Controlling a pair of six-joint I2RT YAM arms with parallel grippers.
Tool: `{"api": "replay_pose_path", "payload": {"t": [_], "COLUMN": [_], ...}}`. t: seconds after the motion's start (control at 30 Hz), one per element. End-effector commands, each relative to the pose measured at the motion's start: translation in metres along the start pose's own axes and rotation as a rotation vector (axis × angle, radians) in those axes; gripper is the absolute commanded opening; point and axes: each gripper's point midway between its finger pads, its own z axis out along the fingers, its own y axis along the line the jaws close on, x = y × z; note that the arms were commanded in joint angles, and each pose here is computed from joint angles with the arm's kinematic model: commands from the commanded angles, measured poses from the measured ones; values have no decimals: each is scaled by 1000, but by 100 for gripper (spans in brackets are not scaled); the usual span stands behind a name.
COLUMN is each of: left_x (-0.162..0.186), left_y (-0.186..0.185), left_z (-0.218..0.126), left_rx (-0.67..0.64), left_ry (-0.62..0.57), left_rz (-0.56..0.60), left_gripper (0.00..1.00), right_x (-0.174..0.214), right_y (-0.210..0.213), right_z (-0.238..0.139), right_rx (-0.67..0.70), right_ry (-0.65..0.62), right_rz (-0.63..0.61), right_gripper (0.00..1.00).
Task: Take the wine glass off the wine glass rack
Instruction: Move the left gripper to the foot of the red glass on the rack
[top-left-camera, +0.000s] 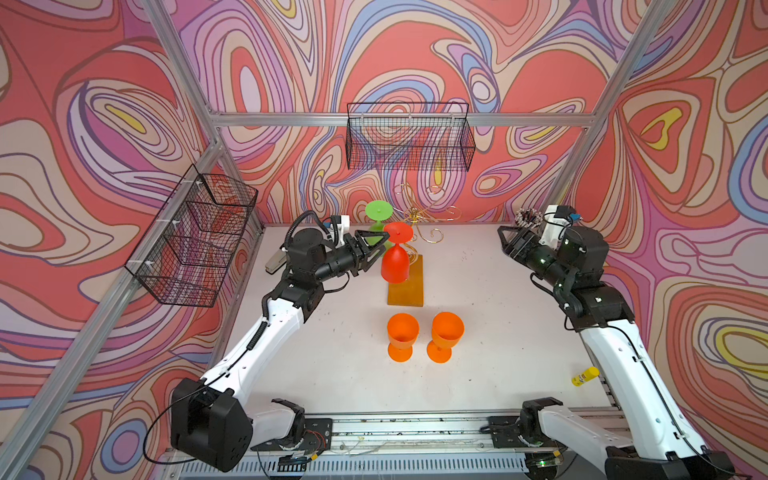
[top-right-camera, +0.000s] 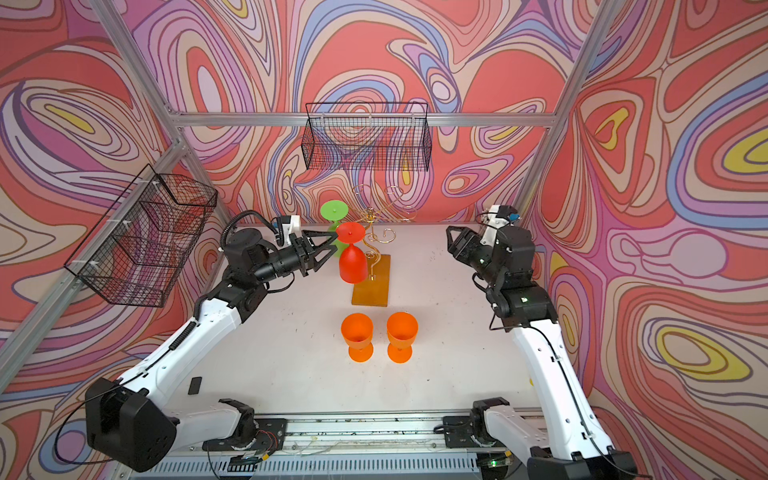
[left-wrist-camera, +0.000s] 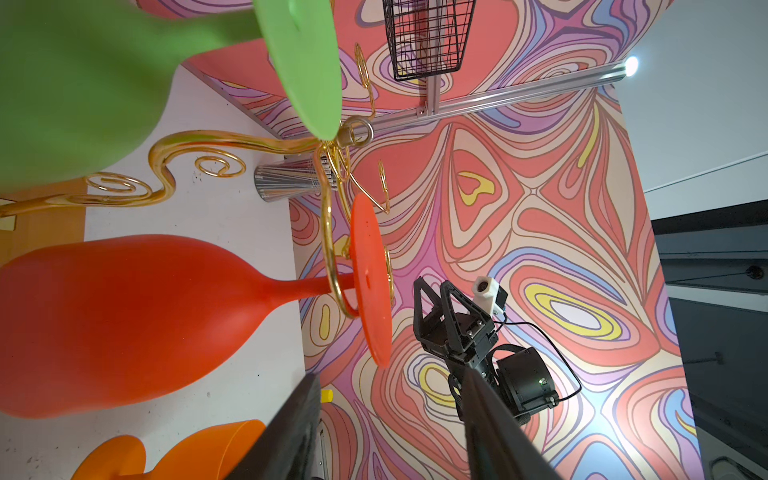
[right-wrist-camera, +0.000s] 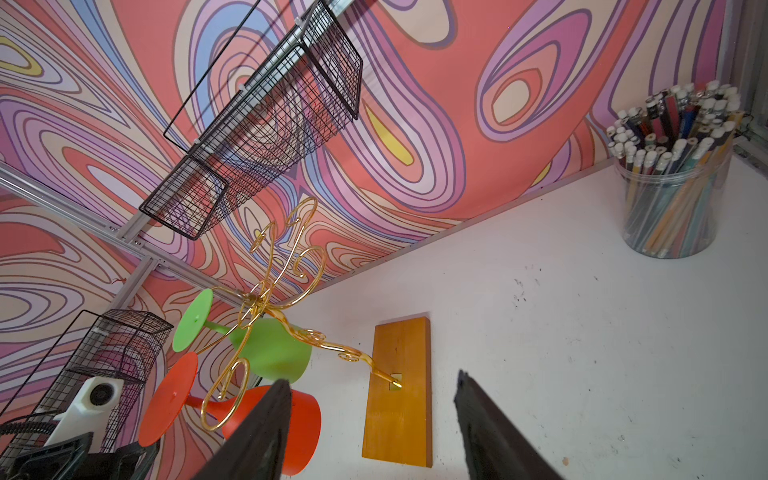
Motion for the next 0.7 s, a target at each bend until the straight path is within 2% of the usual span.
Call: {"api": "replay_pose_path", "payload": {"t": [0.0,0.67], "left_x": [-3,2], "left_y": [-11,-15], "left_z": [2,22], "left_rx": [50,88], "left_ry": [9,60], "left_rz": [4,-34], "left_gripper": [54,48], "right_x": [0,1], "right_y": [-3,-6], "right_z": [2,6], "right_rx": [10,23], "right_ry": [-5,-5], "right_rz": [-1,1], "right_gripper": [67,66]}}
